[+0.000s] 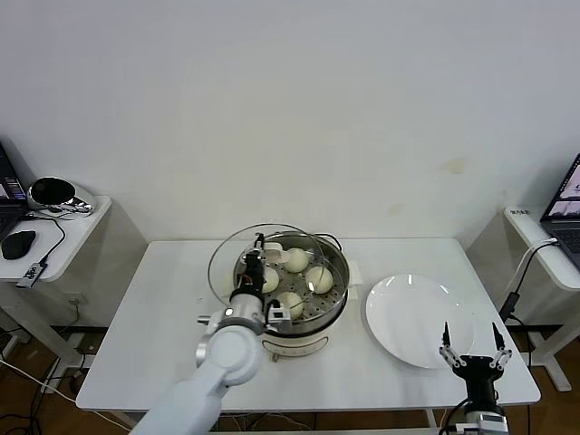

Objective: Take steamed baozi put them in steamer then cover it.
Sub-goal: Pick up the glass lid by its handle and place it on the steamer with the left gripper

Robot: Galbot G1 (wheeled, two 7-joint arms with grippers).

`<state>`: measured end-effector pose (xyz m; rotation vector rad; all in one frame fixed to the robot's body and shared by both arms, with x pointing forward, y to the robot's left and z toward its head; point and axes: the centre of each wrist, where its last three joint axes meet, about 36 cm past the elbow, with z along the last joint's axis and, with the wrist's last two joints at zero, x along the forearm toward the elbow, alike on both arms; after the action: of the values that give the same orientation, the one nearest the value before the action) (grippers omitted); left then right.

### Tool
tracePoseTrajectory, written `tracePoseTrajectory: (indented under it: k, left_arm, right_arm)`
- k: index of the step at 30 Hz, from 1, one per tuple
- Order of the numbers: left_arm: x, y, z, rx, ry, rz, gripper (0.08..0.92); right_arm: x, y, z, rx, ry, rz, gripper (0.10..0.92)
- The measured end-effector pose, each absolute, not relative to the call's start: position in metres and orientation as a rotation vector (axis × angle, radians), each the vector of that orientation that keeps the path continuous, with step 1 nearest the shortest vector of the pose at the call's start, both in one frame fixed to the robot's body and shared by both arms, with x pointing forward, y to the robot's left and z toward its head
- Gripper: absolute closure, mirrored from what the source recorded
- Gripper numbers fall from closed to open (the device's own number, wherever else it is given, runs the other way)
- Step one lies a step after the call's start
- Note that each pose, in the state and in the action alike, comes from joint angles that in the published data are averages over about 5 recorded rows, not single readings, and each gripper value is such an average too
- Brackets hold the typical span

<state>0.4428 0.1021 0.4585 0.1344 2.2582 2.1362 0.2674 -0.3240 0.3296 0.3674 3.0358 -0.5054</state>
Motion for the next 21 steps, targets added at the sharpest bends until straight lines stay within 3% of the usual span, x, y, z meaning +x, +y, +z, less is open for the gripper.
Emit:
tracePoseTrajectory:
  k: [21]
  left_arm:
    - [0.443, 0.059, 0.439, 0.179, 2.245, 2.149, 0.863]
  right_arm:
    - [0.266, -0.321, 0.326, 0.353, 3.045, -0.509, 0.2]
